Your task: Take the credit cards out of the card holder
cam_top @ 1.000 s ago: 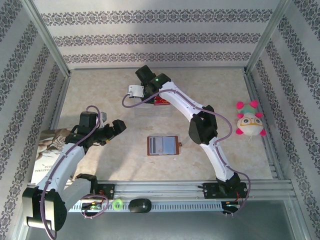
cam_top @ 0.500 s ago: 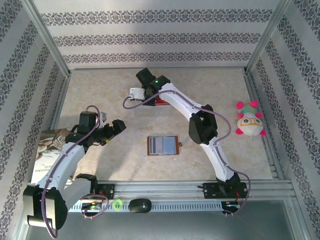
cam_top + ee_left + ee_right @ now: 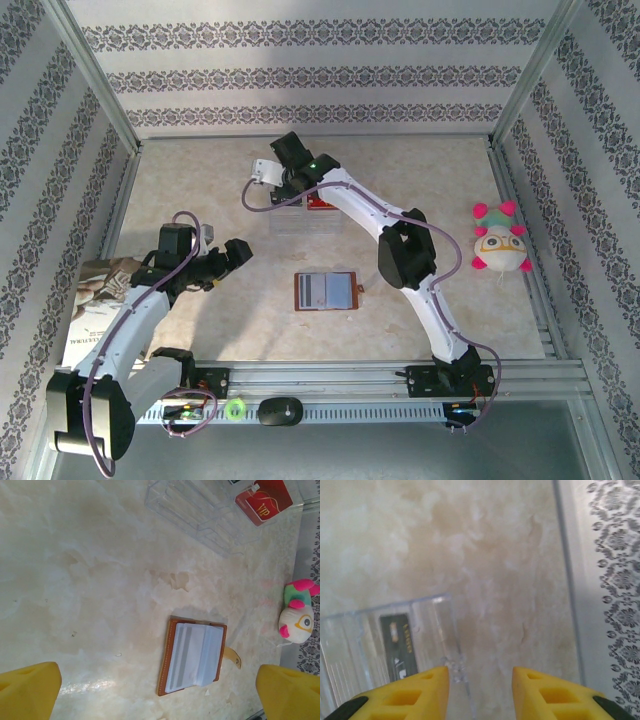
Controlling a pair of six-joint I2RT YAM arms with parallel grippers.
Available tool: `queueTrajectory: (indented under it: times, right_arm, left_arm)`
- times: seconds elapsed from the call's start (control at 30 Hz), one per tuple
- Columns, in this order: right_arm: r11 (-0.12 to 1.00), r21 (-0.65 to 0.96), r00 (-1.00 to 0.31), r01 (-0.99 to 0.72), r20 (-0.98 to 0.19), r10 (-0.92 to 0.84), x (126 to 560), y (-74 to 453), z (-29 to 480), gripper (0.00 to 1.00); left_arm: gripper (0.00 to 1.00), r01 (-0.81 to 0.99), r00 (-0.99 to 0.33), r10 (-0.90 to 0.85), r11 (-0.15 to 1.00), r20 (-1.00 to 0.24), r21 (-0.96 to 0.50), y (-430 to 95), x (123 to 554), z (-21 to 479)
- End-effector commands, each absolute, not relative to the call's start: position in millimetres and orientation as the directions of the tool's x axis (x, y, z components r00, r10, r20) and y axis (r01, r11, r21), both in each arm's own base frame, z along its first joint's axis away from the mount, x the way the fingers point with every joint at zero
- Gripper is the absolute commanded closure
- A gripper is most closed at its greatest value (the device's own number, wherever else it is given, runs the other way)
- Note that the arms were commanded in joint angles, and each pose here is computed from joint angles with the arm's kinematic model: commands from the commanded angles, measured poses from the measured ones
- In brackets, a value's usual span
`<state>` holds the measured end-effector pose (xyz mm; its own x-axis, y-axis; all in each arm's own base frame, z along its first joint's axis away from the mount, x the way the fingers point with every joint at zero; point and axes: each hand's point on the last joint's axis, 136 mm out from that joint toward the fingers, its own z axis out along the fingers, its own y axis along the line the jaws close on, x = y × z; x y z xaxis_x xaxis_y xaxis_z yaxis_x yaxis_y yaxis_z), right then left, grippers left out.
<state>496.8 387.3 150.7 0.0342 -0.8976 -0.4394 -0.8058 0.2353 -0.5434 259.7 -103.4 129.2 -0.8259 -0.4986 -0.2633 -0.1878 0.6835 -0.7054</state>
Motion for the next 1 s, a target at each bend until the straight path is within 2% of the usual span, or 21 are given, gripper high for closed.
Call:
queueTrajectory:
  times: [0.0, 0.17, 0.33, 0.47, 0.6, 0.77, 0.97]
  right_arm:
    - [0.4, -0.534, 0.031, -0.745, -0.627, -0.779, 487.0, 406.1, 232.7, 0.6]
    - [0.559, -0.343, -0.116, -0.755, -0.769, -0.629, 453.5, 406.7, 256.2, 0.58]
    - [0.714, -0.096, -0.383, -0.693, -0.79, -0.478, 409.2, 383.7, 236.0, 0.57]
    - [0.793, 0.044, -0.593, -0.608, -0.689, -0.416, 358.1, 351.7, 184.2, 0.55]
    - [0.798, 0.083, -0.712, -0.598, -0.512, -0.48, 298.0, 324.0, 121.4, 0.55]
    - [0.767, 0.055, -0.735, -0.639, -0.339, -0.588, 243.9, 312.3, 64.3, 0.55]
    - [0.748, -0.015, -0.71, -0.664, -0.301, -0.636, 226.4, 316.2, 39.6, 0.54]
  left_arm:
    - [0.0, -0.158, -0.792, -0.53, 0.658, -0.303, -0.736, -101.0, 263.7, 143.0]
    - [0.0, -0.153, -0.769, -0.561, 0.626, -0.306, -0.765, -101.7, 263.2, 144.9]
    - [0.0, -0.156, -0.764, -0.578, 0.598, -0.288, -0.786, -104.1, 262.9, 137.6]
    - [0.0, -0.167, -0.755, -0.596, 0.579, -0.274, -0.798, -104.2, 262.4, 129.3]
    - [0.0, -0.173, -0.75, -0.609, 0.557, -0.259, -0.812, -105.3, 260.4, 121.7]
    - [0.0, -0.183, -0.759, -0.608, 0.542, -0.233, -0.82, -107.9, 257.4, 110.6]
    - [0.01, -0.193, -0.765, -0.611, 0.52, -0.205, -0.832, -111.1, 254.0, 100.2]
